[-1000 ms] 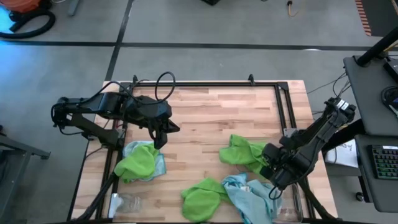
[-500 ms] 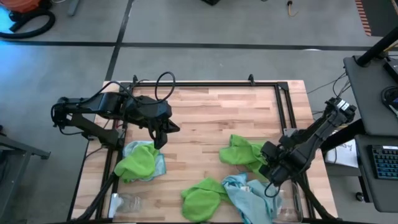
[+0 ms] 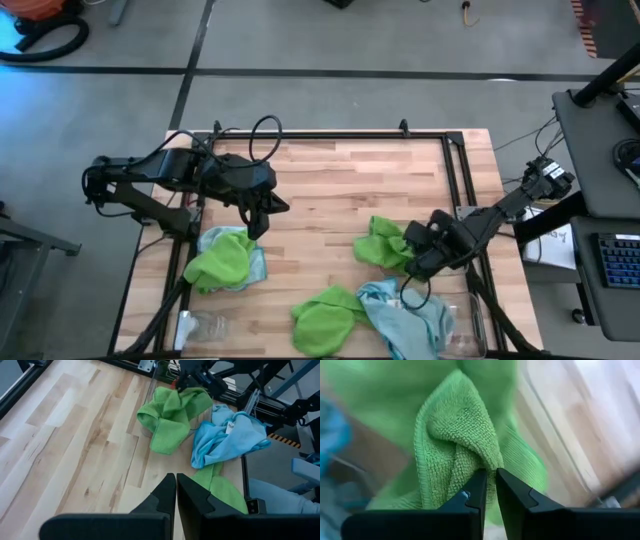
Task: Sort microfiber towel by color & place in baskets
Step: Put the green microfiber cloth into the top transparent bin
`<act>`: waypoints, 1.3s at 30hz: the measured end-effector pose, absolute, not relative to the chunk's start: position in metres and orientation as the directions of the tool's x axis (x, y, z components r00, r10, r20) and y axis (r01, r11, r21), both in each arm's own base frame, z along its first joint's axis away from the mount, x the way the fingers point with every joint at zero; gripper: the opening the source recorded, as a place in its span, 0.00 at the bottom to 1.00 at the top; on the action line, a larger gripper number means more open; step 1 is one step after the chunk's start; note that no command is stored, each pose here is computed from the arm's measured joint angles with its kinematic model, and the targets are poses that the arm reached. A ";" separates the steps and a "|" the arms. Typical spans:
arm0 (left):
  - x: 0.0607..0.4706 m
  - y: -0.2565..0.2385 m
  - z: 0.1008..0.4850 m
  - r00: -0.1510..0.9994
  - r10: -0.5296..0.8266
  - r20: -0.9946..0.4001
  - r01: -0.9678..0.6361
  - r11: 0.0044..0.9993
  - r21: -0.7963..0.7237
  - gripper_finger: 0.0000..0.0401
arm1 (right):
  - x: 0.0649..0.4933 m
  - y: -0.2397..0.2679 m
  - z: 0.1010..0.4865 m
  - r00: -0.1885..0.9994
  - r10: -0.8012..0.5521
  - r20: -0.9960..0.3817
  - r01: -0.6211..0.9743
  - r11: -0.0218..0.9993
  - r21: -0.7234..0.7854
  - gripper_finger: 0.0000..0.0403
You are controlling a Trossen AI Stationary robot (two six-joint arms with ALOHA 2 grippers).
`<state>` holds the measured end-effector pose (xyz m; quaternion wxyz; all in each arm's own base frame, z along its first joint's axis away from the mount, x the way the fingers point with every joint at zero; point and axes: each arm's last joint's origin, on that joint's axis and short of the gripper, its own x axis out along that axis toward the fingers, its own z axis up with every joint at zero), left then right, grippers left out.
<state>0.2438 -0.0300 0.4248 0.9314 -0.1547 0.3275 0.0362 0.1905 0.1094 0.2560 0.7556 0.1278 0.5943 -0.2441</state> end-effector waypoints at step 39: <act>0.243 -0.030 0.424 0.774 -0.033 -0.632 -0.174 0.949 -0.263 0.00 | 0.285 0.130 0.246 -0.001 -0.399 -0.917 0.022 0.917 -0.399 0.12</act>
